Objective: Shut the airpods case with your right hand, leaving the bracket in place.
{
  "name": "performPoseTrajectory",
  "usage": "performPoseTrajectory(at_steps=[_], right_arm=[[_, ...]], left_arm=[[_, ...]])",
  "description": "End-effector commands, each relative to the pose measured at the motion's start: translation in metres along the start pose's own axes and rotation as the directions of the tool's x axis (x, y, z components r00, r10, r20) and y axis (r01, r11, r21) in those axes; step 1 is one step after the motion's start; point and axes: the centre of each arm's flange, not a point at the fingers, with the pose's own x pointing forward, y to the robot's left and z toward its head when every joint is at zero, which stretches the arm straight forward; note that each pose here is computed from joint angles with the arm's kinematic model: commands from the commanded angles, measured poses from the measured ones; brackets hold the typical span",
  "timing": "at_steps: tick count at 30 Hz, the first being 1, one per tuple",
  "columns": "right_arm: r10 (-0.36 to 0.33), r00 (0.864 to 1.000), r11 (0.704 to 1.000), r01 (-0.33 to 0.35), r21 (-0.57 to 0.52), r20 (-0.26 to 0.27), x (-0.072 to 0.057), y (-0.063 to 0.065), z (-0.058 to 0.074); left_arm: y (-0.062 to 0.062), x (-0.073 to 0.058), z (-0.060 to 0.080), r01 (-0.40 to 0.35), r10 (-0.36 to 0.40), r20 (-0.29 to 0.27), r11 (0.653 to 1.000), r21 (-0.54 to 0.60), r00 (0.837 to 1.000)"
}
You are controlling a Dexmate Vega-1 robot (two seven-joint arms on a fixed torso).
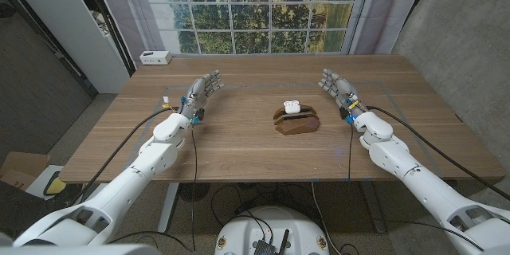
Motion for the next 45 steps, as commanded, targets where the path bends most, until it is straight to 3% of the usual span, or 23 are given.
performPoseTrajectory(at_steps=[1,4,8,17,22,30,35,37,39,40,45], right_arm=[[0.068,0.997,0.994,-0.069,-0.083,-0.024,0.009,0.010,0.014],[0.110,0.992,0.979,-0.119,-0.165,-0.065,0.014,0.014,0.026],[0.140,0.979,0.938,-0.179,-0.296,-0.148,0.018,0.019,0.042],[0.151,0.947,0.867,-0.265,-0.422,-0.283,0.014,0.025,0.060],[0.135,0.908,0.784,-0.343,-0.518,-0.397,0.010,0.034,0.071],[0.153,0.854,0.705,-0.448,-0.550,-0.498,0.011,0.048,0.078],[0.135,0.810,0.599,-0.525,-0.604,-0.570,0.015,0.063,0.079],[0.137,0.790,0.581,-0.553,-0.597,-0.598,0.016,0.069,0.079],[0.138,0.783,0.573,-0.563,-0.595,-0.607,0.015,0.070,0.079],[0.142,0.771,0.565,-0.578,-0.588,-0.621,0.015,0.073,0.077],[0.149,0.758,0.544,-0.599,-0.587,-0.636,0.014,0.081,0.073]], left_arm=[[0.007,-0.001,0.005,0.013,-0.013,0.007,0.999,0.037,1.000],[0.011,-0.003,0.006,0.003,-0.003,0.007,0.999,0.041,1.000],[0.013,-0.004,0.005,-0.003,0.003,0.006,0.999,0.042,1.000],[0.015,-0.002,0.005,0.000,0.000,0.010,0.999,0.046,1.000],[0.013,-0.002,0.005,0.008,-0.008,0.011,0.999,0.051,1.000],[0.012,0.001,0.006,0.019,-0.019,0.003,0.998,0.064,1.000],[0.012,0.001,0.008,0.025,-0.025,-0.001,0.997,0.079,1.000],[0.013,-0.001,0.009,0.023,-0.024,0.006,0.997,0.077,1.000],[0.014,-0.002,0.009,0.020,-0.020,0.004,0.997,0.078,1.000],[0.014,-0.003,0.009,0.016,-0.016,0.001,0.997,0.080,1.000],[0.014,-0.005,0.007,0.013,-0.013,0.001,0.997,0.076,1.000]])
